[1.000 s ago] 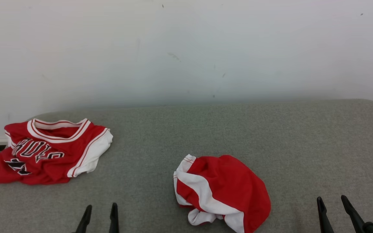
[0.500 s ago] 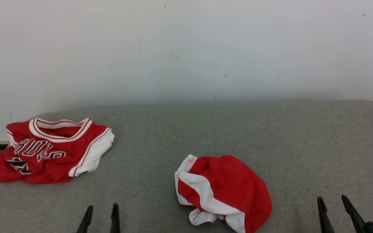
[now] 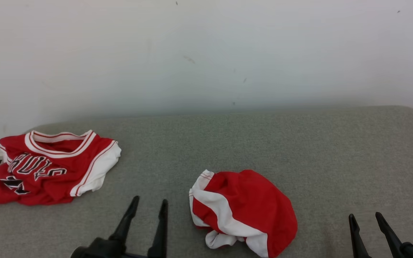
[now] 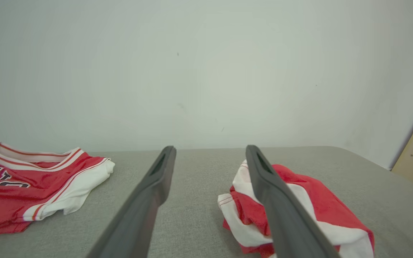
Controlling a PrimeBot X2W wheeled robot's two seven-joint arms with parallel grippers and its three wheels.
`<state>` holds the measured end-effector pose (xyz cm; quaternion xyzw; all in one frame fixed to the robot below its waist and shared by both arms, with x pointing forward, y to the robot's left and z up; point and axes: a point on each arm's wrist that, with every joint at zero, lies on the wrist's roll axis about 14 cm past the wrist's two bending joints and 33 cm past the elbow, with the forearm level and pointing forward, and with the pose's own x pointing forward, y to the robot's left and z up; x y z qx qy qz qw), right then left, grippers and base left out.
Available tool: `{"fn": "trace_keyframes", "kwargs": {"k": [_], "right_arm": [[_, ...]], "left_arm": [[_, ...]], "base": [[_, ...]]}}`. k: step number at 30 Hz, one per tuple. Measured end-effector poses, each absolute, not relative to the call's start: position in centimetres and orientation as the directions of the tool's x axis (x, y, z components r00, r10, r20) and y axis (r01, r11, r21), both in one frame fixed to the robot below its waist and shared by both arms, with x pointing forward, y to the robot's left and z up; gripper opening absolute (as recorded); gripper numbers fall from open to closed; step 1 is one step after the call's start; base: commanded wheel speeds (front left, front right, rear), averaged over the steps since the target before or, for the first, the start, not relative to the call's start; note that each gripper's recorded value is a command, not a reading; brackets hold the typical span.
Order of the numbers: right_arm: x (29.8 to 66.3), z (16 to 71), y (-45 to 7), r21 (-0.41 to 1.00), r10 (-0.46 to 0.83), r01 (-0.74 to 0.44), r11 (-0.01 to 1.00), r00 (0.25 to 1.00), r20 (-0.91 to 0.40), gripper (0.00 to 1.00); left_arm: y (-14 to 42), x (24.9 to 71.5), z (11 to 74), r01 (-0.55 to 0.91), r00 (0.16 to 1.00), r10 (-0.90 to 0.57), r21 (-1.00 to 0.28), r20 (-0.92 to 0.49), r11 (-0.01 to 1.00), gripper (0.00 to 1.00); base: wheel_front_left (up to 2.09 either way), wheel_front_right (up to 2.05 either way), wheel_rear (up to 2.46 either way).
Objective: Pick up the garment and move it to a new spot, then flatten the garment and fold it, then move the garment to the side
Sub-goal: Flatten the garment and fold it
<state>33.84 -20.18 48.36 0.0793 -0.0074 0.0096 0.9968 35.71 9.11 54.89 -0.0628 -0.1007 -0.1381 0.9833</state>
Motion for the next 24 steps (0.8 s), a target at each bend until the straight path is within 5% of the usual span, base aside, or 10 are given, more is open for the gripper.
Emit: {"fn": "trace_keyframes", "kwargs": {"k": [13, 24], "right_arm": [[32.6, 48.3, -22.7, 0.167, -0.069, 0.066, 0.984, 0.998, 0.014, 1.00], [31.6, 48.2, -25.0, 0.183, -0.156, 0.153, 0.971, 0.988, 0.005, 1.00]], "left_arm": [[-7.3, 32.3, 55.3, 0.758, 0.646, -0.733, -0.060, 0.212, 0.650, 1.00], [-13.5, 29.7, 48.9, 0.886, 0.460, -0.888, -0.060, 0.004, 0.459, 1.00]], "base": [[0.00, 0.00, 0.00], [0.00, 0.00, 0.00]]}}
